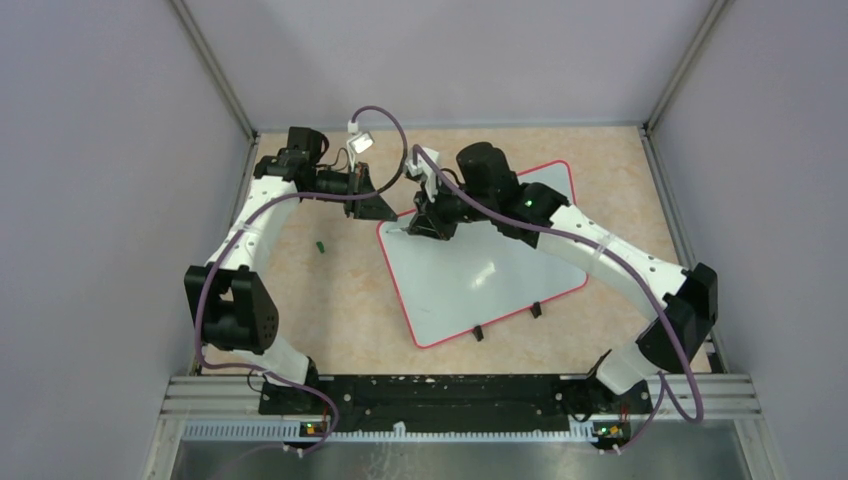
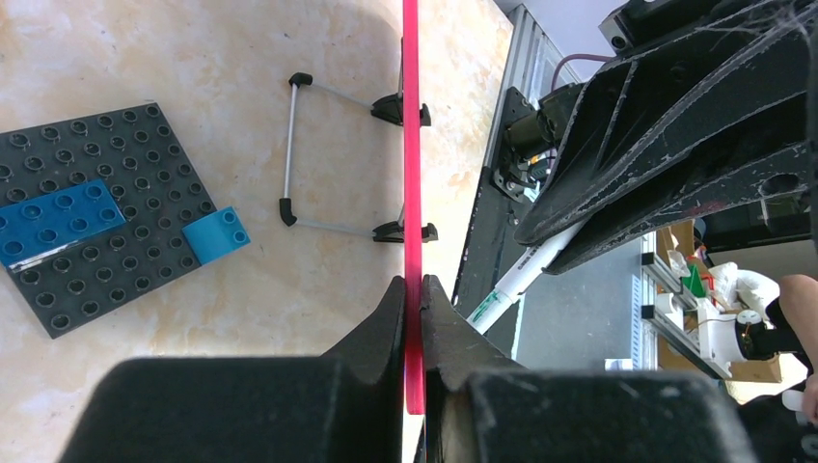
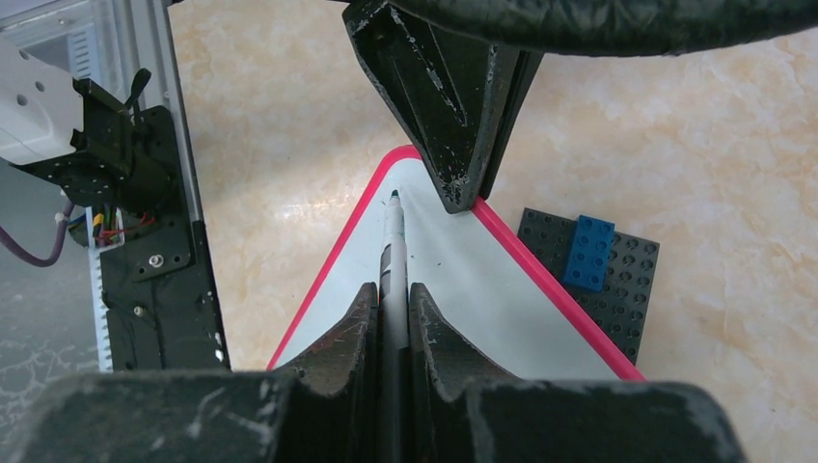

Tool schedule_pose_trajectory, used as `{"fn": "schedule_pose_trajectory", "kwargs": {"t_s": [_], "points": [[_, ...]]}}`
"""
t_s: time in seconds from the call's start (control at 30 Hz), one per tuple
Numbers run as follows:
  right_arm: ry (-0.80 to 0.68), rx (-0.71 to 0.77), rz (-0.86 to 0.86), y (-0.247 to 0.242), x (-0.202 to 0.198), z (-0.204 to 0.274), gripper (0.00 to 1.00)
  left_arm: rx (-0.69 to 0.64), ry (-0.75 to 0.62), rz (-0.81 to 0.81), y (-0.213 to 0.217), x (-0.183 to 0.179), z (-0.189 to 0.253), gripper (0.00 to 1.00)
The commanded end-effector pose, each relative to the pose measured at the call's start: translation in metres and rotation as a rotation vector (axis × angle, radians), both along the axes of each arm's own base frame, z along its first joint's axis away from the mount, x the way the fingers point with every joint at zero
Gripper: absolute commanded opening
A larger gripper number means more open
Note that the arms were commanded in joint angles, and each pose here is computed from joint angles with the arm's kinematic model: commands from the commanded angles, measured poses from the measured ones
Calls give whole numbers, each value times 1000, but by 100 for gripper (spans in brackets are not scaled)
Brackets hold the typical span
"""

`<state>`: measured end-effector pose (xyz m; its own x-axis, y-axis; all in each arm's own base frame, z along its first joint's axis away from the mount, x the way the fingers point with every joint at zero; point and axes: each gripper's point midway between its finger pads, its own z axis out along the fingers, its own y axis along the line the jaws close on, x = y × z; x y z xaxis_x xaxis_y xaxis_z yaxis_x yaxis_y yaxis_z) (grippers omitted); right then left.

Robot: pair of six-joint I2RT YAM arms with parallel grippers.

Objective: Write a sentence on the whiteboard

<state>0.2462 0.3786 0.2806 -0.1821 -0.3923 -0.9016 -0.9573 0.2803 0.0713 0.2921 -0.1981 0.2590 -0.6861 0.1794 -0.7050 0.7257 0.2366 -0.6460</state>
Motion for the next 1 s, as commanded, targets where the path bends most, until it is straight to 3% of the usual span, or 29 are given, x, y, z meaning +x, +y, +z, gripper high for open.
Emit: {"fn": "schedule_pose_trajectory", "kwargs": {"t_s": [0.0,0.97], "points": [[-60,64,9,10,2,31,0,-40,-6,-31,-5,-4,6,0],[-59,0,-19,3,7,9,0,-36,-9,-32,-5,-3,5,0]]}}
